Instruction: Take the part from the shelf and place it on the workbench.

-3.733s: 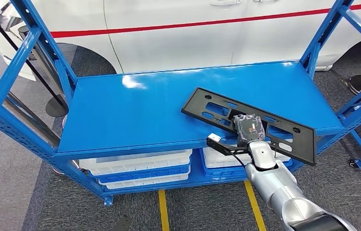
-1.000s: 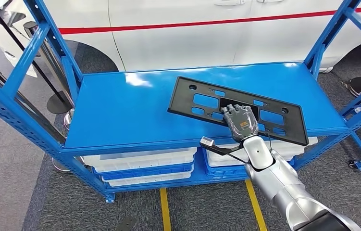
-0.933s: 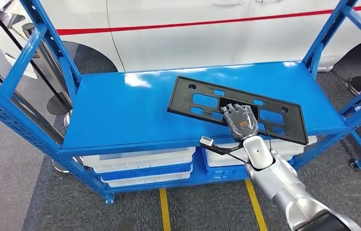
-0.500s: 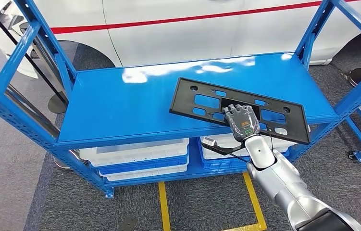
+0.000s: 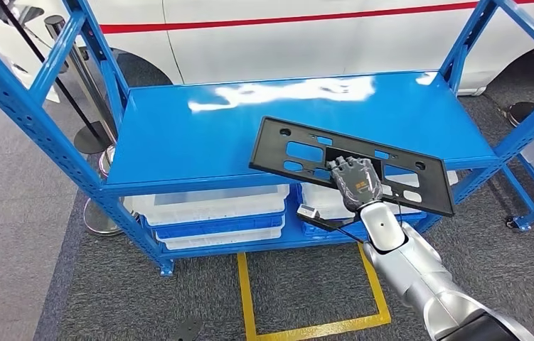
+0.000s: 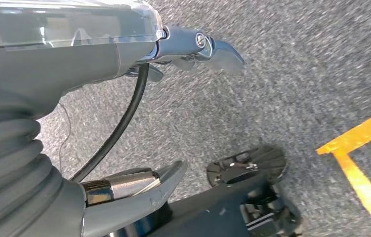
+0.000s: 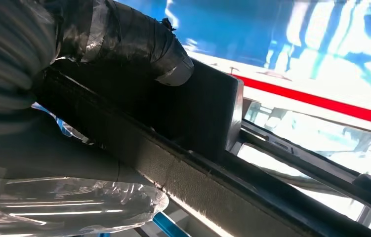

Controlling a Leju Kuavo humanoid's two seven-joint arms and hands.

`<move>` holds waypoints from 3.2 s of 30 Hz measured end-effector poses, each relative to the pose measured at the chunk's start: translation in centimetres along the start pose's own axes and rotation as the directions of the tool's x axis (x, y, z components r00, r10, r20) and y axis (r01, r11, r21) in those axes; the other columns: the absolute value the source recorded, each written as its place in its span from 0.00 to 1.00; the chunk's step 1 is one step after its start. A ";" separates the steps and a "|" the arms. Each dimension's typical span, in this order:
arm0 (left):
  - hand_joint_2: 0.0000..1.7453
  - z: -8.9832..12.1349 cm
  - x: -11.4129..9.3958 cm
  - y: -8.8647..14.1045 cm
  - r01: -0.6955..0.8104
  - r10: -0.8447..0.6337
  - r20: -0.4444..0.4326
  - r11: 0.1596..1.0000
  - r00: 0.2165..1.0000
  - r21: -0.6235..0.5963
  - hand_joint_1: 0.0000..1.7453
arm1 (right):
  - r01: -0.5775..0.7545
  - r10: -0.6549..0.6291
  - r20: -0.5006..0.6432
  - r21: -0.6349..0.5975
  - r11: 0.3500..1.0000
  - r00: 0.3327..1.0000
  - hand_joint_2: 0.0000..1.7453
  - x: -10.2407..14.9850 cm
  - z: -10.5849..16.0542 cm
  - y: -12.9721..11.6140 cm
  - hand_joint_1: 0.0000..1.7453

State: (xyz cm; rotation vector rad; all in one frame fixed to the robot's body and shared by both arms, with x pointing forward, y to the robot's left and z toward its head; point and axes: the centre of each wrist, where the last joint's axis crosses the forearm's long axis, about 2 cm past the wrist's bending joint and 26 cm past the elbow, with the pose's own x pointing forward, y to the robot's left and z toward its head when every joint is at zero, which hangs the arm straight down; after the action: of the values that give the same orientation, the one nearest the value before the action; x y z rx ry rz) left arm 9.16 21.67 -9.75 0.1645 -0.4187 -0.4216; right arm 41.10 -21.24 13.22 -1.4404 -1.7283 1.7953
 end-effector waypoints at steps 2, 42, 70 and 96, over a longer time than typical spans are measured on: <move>1.00 0.0 0.0 0.0 0.000 0.000 0.001 1.000 1.000 0.002 0.00 | 0.000 0.000 0.000 -0.001 1.000 1.000 1.00 0.0 0.0 0.0 1.00; 1.00 0.1 -0.5 -0.1 0.018 -0.018 -0.006 1.000 1.000 0.019 0.00 | 0.008 -0.008 -0.013 0.012 1.000 1.000 1.00 -0.2 0.3 0.3 1.00; 1.00 0.1 -0.6 -0.2 0.019 -0.019 0.008 1.000 1.000 0.017 0.00 | 0.062 -0.060 -0.059 0.024 0.998 0.996 1.00 -0.2 1.2 0.9 1.00; 1.00 0.2 -0.8 -0.2 0.030 -0.030 -0.012 0.999 0.999 0.033 0.00 | 0.060 -0.058 -0.084 0.025 0.998 0.995 1.00 -1.0 1.2 0.9 1.00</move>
State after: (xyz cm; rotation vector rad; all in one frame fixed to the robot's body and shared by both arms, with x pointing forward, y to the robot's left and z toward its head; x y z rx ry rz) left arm 8.35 21.79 -9.91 0.2056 -0.4126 -0.4432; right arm 41.06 -22.99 12.65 -1.4171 -1.6813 1.6980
